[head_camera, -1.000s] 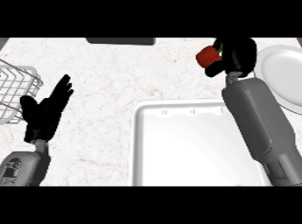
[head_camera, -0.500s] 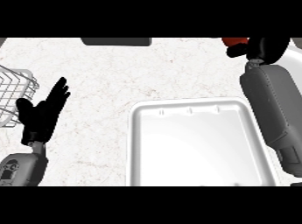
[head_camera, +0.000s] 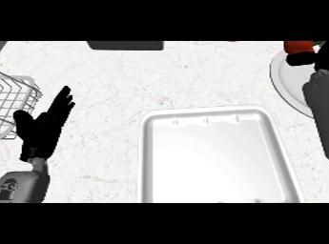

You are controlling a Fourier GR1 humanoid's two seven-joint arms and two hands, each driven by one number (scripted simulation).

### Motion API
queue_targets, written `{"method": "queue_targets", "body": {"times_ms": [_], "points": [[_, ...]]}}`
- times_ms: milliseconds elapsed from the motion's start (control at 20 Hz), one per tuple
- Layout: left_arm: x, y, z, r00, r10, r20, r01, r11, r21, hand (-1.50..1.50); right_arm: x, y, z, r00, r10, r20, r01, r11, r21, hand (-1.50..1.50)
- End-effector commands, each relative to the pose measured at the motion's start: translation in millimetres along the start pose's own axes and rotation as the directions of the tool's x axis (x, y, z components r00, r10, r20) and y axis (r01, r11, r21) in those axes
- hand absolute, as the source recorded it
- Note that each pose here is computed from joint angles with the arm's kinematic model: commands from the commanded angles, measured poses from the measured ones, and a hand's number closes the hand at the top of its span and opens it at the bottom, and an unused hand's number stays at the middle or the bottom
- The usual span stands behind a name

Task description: Pick the bell pepper from the tray and place it in the plate

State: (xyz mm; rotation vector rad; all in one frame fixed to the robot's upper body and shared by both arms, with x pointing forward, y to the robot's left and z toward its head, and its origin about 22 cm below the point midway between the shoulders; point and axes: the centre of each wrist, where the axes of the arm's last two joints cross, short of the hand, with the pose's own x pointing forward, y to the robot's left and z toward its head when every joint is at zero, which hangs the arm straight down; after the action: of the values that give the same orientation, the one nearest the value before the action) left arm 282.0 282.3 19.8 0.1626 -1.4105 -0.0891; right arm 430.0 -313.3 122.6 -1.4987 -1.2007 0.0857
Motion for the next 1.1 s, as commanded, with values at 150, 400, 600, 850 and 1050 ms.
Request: {"method": "queue_targets", "body": {"times_ms": [150,400,600,850,1050], "points": [[10,-1,-3,1.000,-0.005,0.012,0.004,1.000,0.002,0.00,-73,4,-18,0.993,0.105,-0.060,-0.102,0.993,0.058,1.50],[-6,11,3,1.000,-0.010,0.007,0.010,1.000,0.000,0.00,-103,-8,-32,0.986,-0.016,-0.168,0.051,0.977,0.207,1.50],[1,-2,-17,1.000,-0.002,0.023,0.002,1.000,-0.013,0.00,-117,-12,-38,0.993,-0.009,-0.114,0.047,0.938,0.342,-1.50],[1,-16,-12,1.000,-0.011,0.003,0.011,1.000,0.004,0.00,-115,-22,-47,0.996,-0.084,0.015,0.079,0.974,0.214,-1.50],[-7,6,-4,1.000,-0.001,0.004,0.001,1.000,-0.003,0.00,-103,-24,-46,0.945,-0.278,0.175,0.258,0.958,0.126,-1.50]]}}
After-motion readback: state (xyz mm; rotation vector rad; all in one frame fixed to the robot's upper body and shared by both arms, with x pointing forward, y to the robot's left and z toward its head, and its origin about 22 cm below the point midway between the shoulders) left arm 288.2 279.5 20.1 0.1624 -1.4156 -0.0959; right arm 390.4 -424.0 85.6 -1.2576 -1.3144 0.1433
